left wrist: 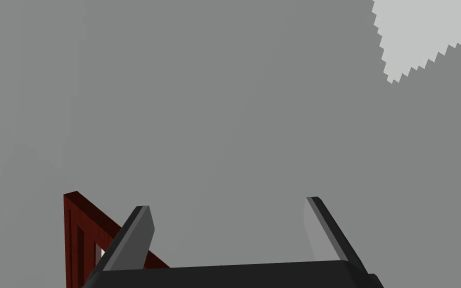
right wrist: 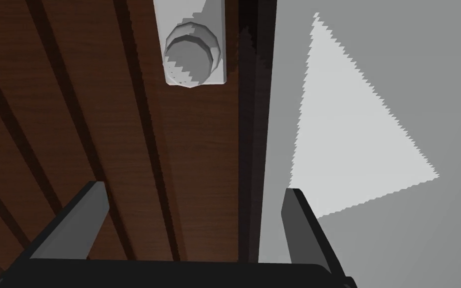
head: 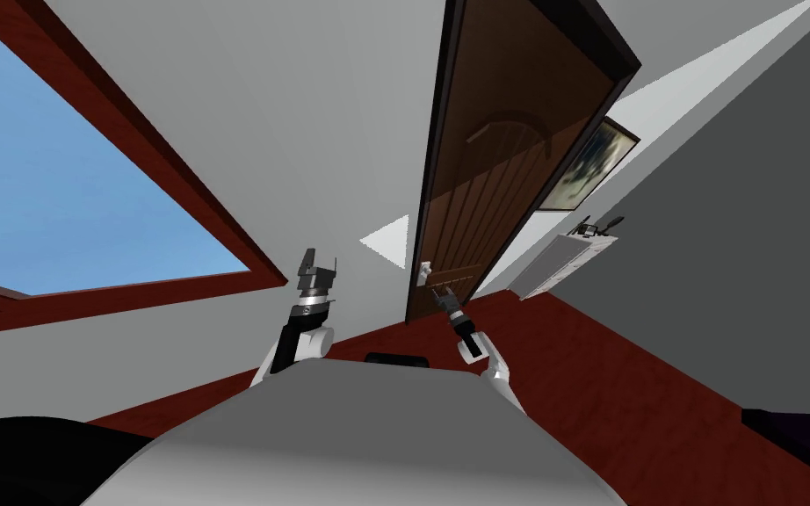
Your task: Pull the door open
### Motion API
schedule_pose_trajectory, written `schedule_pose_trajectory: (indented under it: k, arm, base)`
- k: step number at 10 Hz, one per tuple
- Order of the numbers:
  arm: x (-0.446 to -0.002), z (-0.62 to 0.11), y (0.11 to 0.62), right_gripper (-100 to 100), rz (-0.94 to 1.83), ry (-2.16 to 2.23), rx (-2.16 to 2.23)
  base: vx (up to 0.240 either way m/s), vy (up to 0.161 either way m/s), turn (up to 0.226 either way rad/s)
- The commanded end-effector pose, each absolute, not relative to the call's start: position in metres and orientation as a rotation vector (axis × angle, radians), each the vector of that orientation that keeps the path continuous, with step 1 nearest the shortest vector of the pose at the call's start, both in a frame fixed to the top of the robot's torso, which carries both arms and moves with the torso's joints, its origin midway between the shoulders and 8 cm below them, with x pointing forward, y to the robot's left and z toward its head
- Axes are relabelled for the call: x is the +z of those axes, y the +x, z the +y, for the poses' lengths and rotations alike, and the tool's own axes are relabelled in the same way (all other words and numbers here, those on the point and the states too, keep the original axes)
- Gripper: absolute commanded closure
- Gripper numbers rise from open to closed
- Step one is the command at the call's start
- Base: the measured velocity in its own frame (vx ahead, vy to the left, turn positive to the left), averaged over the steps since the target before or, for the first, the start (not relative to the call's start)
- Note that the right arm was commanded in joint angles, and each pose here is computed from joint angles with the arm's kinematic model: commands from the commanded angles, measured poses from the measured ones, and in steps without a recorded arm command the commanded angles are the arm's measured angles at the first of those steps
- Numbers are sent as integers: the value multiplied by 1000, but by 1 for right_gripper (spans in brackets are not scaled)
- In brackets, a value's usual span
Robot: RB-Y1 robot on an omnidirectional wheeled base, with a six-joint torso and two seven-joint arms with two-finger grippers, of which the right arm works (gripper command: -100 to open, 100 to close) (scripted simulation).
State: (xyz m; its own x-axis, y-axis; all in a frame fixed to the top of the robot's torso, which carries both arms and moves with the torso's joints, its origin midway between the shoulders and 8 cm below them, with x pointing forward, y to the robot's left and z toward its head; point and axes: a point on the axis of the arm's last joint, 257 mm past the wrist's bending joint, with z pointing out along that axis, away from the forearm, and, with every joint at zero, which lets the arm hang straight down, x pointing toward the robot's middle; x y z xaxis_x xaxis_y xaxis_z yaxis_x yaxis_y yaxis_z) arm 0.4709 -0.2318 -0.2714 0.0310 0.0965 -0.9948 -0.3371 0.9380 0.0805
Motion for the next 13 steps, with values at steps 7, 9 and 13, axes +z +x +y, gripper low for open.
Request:
schedule_pose_trajectory:
  k: [7, 9, 13]
  arm:
    - [-295, -275, 479, -100, 1550, -216, 251]
    - [-296, -290, 481, -100, 1552, -202, 237]
    - [-296, -321, 484, -100, 1553, -169, 207]
  base:
    - [106, 39, 68]
    - [135, 106, 90]
    - [103, 48, 98]
